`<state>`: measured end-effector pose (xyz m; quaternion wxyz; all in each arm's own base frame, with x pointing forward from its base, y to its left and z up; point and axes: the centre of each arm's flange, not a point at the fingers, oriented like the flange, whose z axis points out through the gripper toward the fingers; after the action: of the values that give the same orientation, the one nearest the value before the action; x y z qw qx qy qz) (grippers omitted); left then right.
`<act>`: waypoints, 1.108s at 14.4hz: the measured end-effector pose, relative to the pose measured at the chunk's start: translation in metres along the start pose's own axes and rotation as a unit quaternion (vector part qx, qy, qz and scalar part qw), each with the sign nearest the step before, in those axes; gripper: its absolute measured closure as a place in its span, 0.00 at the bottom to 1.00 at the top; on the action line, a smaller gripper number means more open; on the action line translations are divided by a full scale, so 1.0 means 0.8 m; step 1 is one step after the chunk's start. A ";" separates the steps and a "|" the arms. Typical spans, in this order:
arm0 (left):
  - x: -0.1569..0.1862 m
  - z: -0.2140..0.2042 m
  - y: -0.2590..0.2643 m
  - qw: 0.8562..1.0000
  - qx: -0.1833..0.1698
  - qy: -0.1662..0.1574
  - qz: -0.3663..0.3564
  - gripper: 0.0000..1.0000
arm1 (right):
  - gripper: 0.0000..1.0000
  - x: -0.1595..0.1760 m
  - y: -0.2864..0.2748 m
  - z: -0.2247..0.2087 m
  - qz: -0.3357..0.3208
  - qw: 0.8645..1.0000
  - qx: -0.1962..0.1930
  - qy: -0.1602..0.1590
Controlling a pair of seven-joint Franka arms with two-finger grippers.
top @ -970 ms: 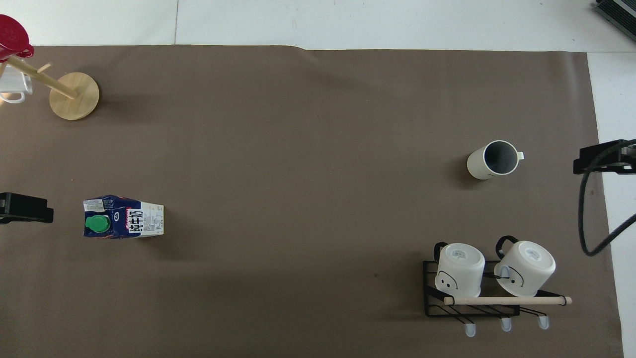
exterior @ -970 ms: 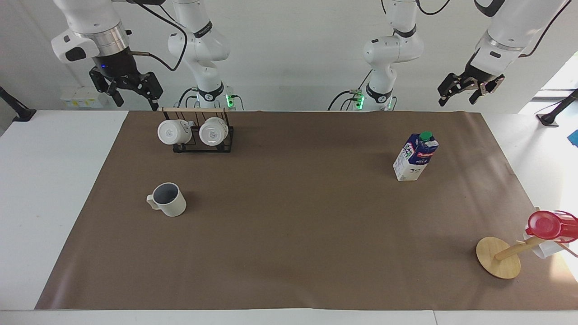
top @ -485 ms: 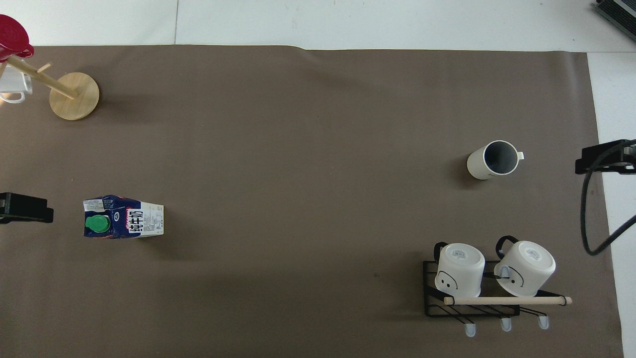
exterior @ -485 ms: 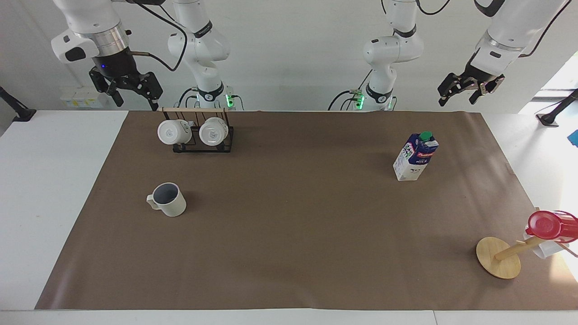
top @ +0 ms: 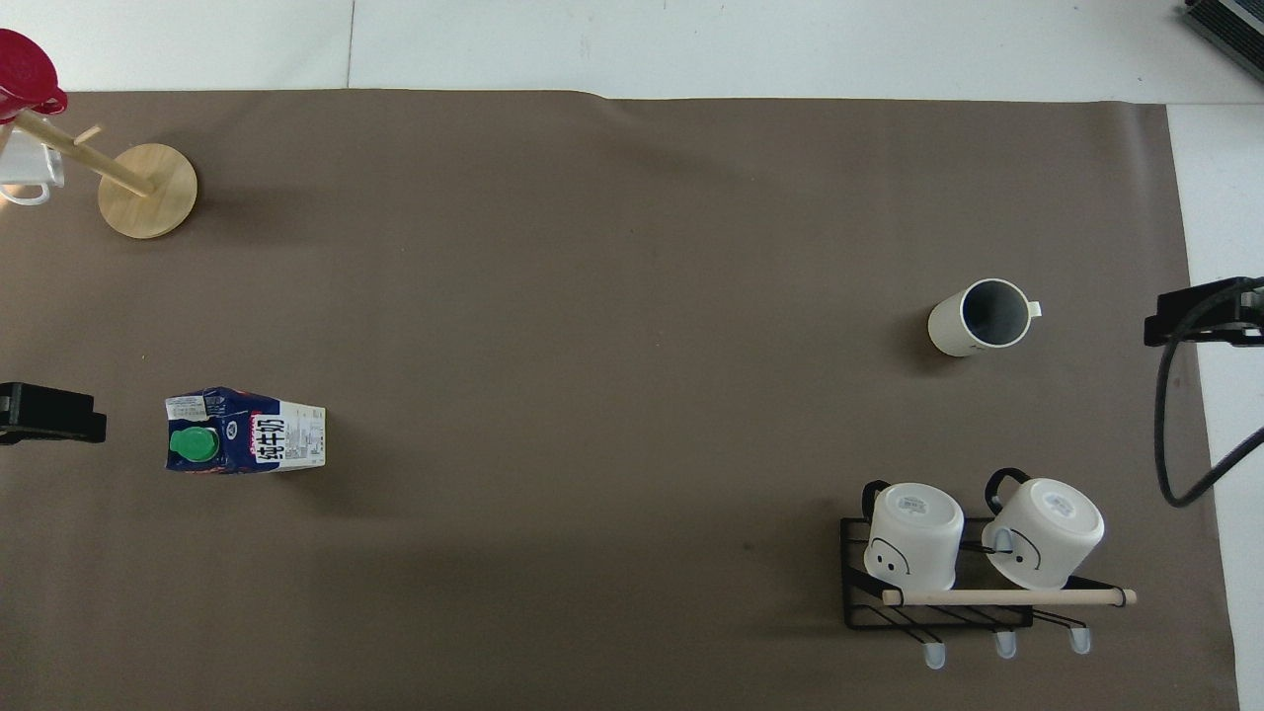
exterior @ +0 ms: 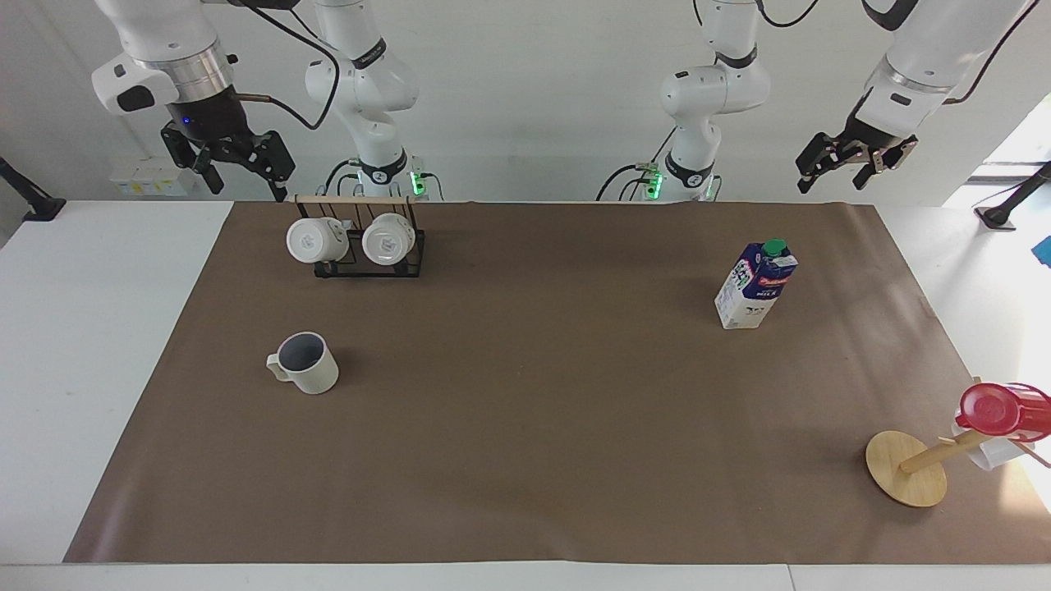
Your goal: Place cup and milk on table
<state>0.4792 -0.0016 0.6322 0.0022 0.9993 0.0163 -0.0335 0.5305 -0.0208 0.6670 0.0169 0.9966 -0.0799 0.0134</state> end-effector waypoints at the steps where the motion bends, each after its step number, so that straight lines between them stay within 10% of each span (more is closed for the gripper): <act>1: 0.000 0.000 0.000 1.000 0.000 0.000 0.000 0.00 | 0.00 0.000 0.000 0.000 0.000 1.000 0.000 0.000; 16: 0.000 0.000 0.000 1.000 0.000 0.000 0.000 0.00 | 0.00 0.000 -0.002 0.013 -0.002 1.000 -0.001 -0.011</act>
<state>0.4792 -0.0016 0.6322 0.0022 0.9993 0.0163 -0.0335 0.5308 -0.0193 0.6562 0.0172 0.9968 -0.0783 0.0022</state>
